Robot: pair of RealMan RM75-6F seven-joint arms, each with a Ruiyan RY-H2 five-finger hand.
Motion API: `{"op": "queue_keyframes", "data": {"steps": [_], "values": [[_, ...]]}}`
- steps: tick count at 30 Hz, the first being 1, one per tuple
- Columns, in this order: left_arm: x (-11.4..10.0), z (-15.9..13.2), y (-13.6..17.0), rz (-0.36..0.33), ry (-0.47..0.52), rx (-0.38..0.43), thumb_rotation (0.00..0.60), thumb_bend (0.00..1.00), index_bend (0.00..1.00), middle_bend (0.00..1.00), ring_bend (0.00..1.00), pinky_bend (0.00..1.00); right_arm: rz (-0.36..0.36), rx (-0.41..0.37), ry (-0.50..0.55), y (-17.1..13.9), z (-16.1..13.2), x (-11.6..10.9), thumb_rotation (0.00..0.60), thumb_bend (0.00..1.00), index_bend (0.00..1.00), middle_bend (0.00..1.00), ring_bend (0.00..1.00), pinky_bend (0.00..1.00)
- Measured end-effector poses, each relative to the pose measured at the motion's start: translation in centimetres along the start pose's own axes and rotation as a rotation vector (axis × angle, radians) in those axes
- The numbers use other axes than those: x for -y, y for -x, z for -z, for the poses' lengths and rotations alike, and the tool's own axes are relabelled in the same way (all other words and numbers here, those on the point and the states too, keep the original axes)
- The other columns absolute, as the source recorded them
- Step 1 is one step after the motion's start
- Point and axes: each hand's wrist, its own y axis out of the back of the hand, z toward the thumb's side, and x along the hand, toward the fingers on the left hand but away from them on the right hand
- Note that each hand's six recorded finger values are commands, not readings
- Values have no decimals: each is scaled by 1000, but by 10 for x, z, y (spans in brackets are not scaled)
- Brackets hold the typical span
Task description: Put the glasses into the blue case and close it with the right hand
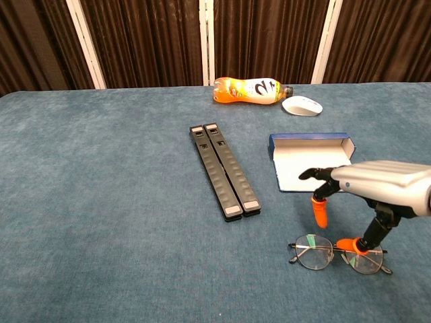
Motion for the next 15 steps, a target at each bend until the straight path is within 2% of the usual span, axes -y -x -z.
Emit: {"op": "queue_keyframes", "data": {"steps": [15], "values": [[1, 0, -1, 3, -1, -2, 600, 0, 0, 0, 0, 0, -22, 20, 2, 3, 5, 16, 600, 248, 511, 0, 0, 0]]}}
